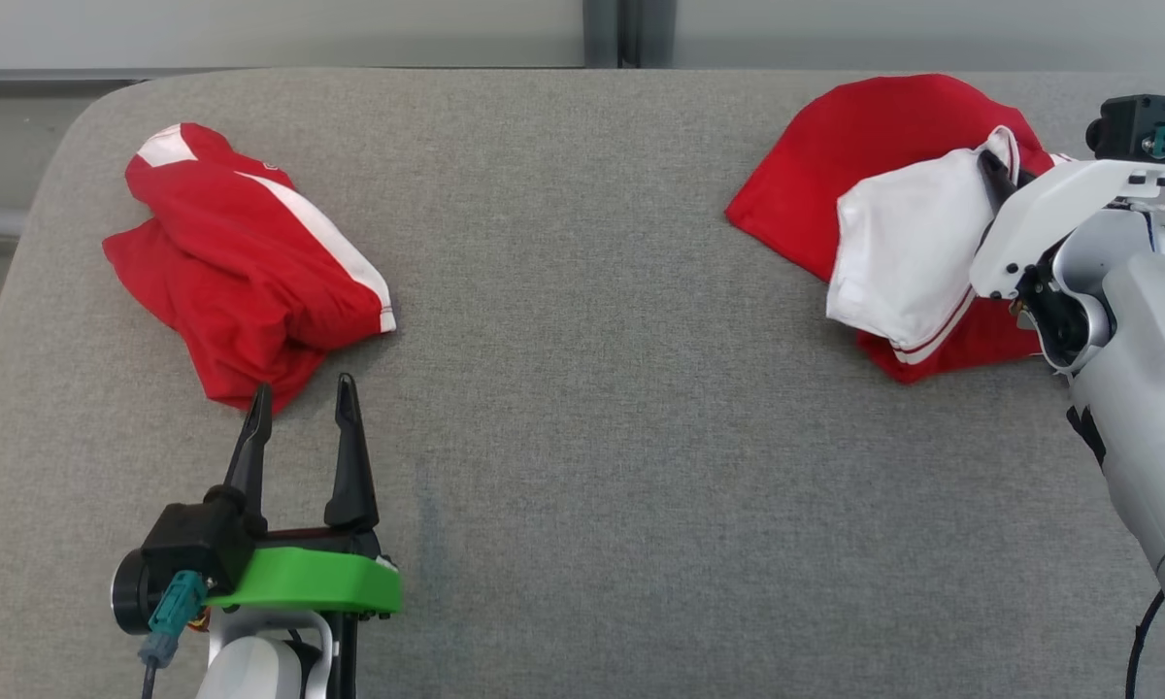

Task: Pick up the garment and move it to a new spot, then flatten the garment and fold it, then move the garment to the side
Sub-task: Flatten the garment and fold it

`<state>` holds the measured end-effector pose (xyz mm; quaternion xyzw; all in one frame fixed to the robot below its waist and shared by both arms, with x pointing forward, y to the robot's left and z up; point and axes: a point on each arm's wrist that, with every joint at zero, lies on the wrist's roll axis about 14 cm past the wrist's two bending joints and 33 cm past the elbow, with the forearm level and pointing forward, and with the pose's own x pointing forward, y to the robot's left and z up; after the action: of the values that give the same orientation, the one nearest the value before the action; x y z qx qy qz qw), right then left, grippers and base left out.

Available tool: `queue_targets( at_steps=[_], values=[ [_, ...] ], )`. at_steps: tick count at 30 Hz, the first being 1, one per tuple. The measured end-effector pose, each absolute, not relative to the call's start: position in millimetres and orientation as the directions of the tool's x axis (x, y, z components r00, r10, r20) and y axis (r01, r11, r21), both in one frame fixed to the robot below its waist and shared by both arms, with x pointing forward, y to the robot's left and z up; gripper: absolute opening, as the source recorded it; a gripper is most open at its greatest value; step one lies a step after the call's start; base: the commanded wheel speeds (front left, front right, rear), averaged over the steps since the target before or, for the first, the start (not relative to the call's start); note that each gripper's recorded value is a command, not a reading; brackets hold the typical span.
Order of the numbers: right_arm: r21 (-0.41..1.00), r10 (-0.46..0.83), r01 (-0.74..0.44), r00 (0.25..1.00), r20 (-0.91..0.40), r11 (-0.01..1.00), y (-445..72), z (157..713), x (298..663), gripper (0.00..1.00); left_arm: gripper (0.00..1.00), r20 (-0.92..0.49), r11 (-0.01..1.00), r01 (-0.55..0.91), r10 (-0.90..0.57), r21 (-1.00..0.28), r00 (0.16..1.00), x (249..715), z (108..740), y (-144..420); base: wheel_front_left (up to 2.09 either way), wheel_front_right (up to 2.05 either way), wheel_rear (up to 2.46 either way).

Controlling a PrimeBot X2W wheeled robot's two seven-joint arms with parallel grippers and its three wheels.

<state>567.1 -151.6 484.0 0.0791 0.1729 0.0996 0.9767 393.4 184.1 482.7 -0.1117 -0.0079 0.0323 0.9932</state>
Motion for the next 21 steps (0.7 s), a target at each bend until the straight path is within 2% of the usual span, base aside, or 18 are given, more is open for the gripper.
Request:
queue_targets(
  at_steps=[3,5,6,7,8,16,21],
  values=[
    [0.21,0.236,-0.17,0.907,-0.348,0.963,-146,476,571,0.0,1.0,0.0,0.973,-0.074,0.075,-0.219,0.997,395,480,188,0.0,0.0,0.0],
    [0.218,0.246,-0.176,0.9,-0.36,0.96,-141,470,573,0.26,1.0,-0.009,0.973,-0.084,0.084,-0.215,0.996,395,477,191,0.0,0.0,0.0],
    [0.22,0.249,-0.177,0.897,-0.364,0.959,-140,468,574,0.48,1.0,-0.012,0.973,-0.087,0.087,-0.214,0.996,395,476,192,0.0,0.0,0.0],
    [0.226,0.251,-0.177,0.897,-0.363,0.958,-139,466,575,0.79,1.0,-0.015,0.973,-0.091,0.09,-0.213,0.996,395,475,193,0.0,0.0,0.0],
    [0.229,0.252,-0.178,0.901,-0.353,0.957,-138,466,576,1.0,1.0,-0.017,0.973,-0.094,0.092,-0.212,0.996,396,474,194,0.0,0.0,0.0],
    [0.235,0.246,-0.186,0.934,-0.259,0.954,-131,482,574,1.0,1.0,-0.004,0.974,-0.085,0.086,-0.208,0.996,395,479,193,0.0,0.0,0.0],
    [0.226,0.255,-0.214,0.952,-0.168,0.95,-130,497,558,1.0,1.0,0.005,0.975,-0.074,0.077,-0.21,0.997,390,482,190,0.0,0.0,0.0]
  ],
)
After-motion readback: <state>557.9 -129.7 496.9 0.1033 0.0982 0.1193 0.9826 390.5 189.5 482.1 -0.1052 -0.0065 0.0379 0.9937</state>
